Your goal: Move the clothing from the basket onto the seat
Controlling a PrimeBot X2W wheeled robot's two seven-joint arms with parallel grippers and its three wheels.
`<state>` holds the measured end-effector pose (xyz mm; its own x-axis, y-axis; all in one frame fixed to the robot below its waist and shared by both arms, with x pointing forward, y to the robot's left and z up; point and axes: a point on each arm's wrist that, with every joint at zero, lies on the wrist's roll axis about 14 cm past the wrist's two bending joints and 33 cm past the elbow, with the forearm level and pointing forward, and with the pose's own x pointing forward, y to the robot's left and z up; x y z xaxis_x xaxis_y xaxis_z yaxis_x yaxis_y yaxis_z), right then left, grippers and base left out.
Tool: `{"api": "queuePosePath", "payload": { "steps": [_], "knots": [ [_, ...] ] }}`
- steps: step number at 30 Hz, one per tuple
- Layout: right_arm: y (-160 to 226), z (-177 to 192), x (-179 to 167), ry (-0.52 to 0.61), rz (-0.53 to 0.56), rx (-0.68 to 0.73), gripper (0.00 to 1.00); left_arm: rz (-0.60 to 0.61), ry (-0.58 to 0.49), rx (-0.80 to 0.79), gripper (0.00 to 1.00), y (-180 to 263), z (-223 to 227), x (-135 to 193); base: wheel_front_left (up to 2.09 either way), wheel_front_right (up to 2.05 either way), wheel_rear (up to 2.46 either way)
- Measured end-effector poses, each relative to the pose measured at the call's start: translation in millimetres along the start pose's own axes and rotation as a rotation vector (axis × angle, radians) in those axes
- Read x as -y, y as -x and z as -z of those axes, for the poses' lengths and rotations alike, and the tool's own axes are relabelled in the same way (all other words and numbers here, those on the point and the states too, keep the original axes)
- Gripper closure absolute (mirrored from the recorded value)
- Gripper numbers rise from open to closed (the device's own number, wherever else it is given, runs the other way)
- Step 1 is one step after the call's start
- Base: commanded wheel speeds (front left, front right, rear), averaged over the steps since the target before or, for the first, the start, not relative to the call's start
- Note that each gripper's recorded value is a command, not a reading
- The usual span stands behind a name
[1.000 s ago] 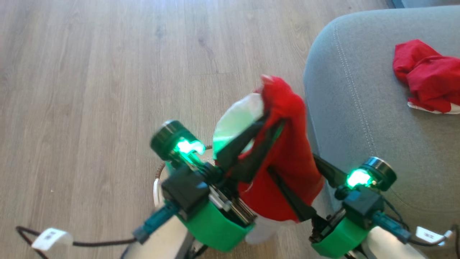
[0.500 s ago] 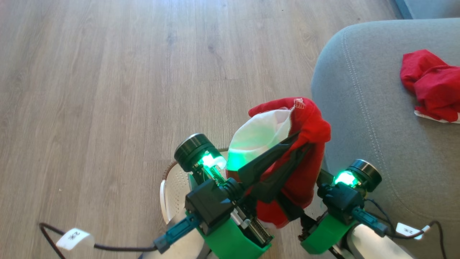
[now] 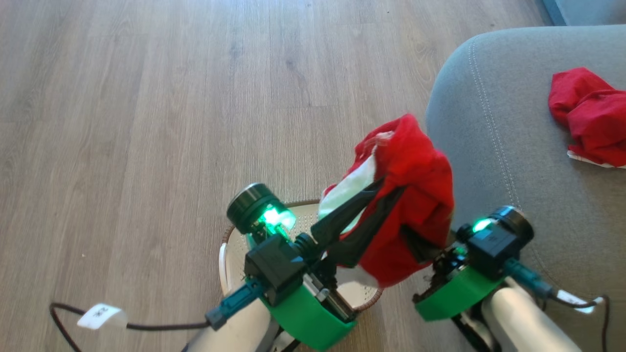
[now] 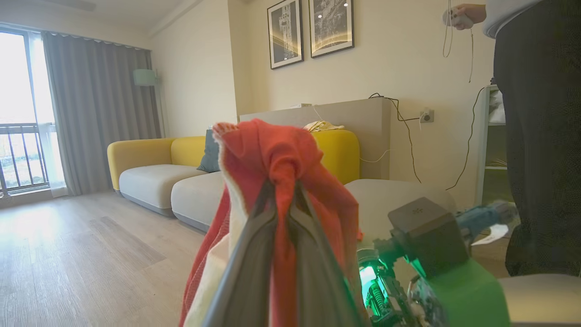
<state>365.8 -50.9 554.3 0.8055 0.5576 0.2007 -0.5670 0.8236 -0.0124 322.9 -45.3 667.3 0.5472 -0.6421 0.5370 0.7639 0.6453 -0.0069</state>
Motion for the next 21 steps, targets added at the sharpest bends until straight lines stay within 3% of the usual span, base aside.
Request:
{"api": "queuePosePath", "payload": {
  "steps": [7,21],
  "knots": [
    [-2,-16,22,-0.031,0.092,0.060,1.00,-0.080,0.031,-0.119,1.00,20,36,-16,0.00,0.00,0.00],
    [6,-24,42,-0.052,0.177,0.090,1.00,-0.049,0.048,-0.315,1.00,48,91,-6,0.00,0.00,0.00]
  ]
}}
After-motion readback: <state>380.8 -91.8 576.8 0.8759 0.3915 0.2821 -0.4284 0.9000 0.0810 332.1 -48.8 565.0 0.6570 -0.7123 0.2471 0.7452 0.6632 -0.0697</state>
